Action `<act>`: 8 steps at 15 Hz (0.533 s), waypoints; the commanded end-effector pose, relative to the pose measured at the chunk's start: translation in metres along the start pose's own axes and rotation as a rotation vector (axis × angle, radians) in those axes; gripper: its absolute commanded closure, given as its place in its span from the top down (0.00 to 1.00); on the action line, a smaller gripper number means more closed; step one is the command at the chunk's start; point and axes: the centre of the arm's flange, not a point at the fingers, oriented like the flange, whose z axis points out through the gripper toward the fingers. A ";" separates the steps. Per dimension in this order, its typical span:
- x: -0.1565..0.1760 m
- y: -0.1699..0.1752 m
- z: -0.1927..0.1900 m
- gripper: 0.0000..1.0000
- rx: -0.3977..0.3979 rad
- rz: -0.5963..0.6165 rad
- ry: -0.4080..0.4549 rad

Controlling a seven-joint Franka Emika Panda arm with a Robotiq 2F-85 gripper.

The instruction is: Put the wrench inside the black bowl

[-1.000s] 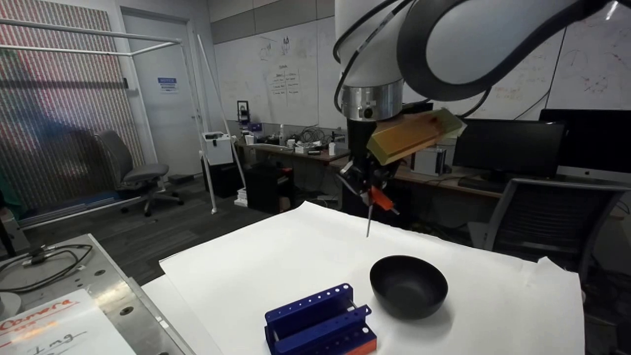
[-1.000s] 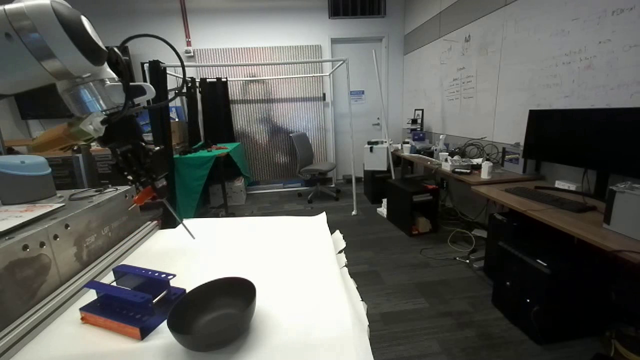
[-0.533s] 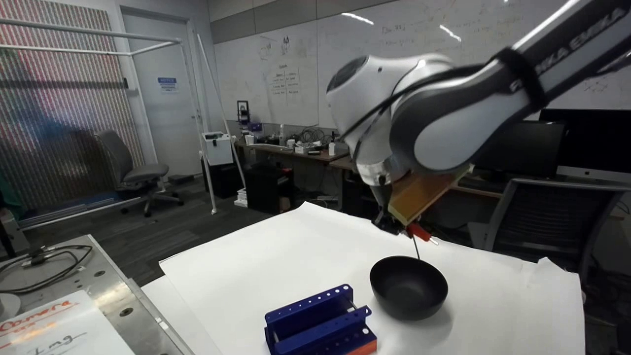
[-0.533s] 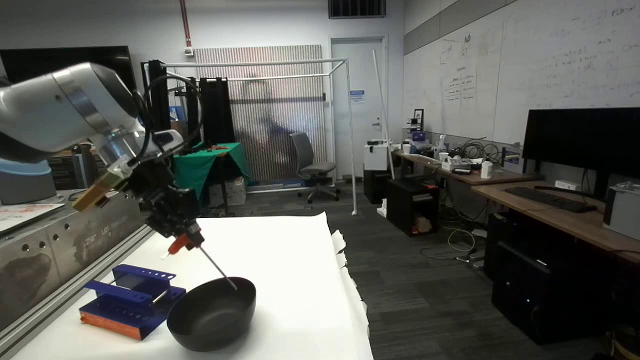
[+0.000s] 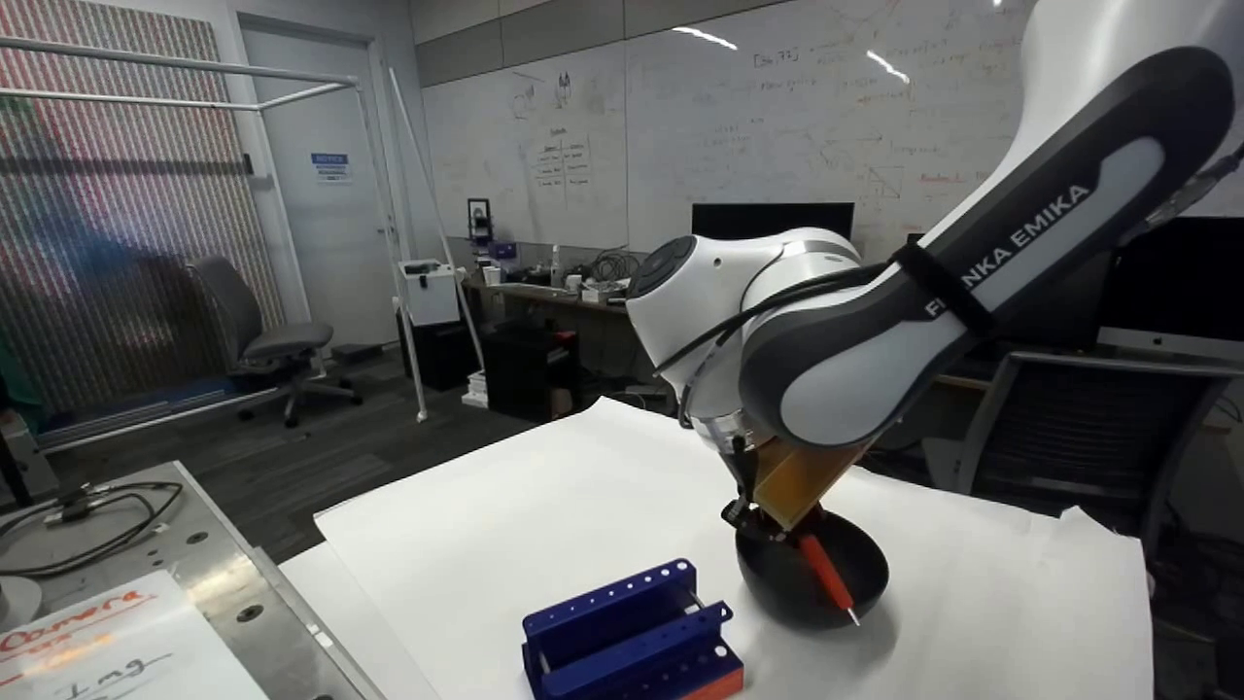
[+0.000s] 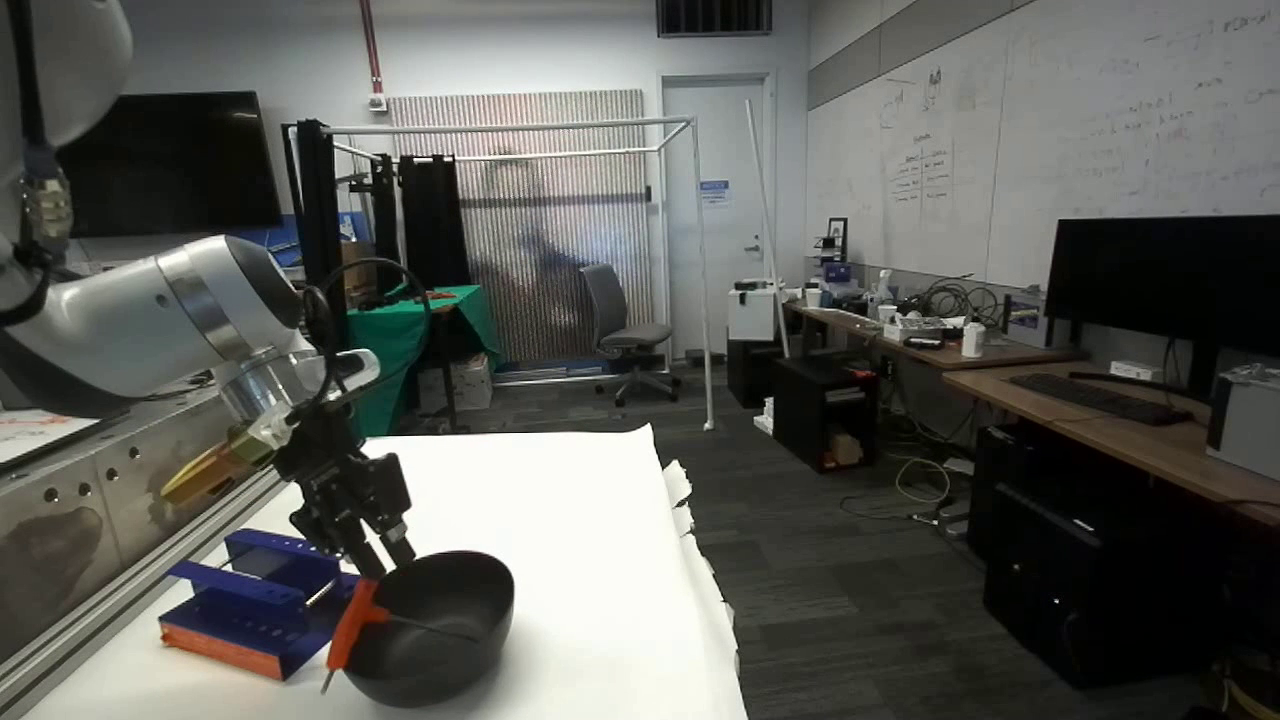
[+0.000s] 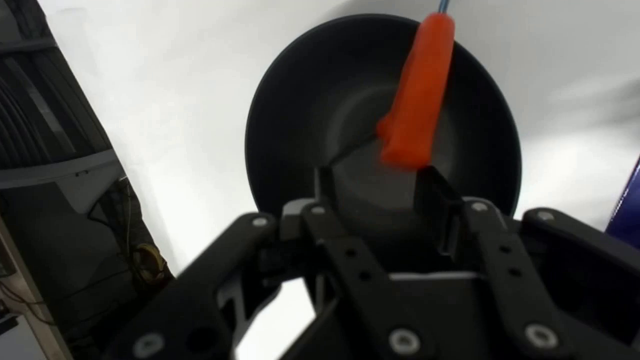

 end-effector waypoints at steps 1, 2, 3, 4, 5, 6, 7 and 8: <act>0.005 0.003 -0.016 0.78 0.073 -0.059 -0.014; 0.000 0.010 -0.026 0.85 0.121 -0.094 -0.013; -0.005 0.016 -0.037 0.92 0.175 -0.133 -0.006; -0.011 0.024 -0.048 0.99 0.216 -0.160 0.003; -0.017 0.035 -0.061 1.00 0.256 -0.193 0.009; -0.024 0.048 -0.074 1.00 0.297 -0.219 0.024; -0.029 0.060 -0.085 1.00 0.335 -0.249 0.033; -0.035 0.074 -0.097 1.00 0.377 -0.271 0.048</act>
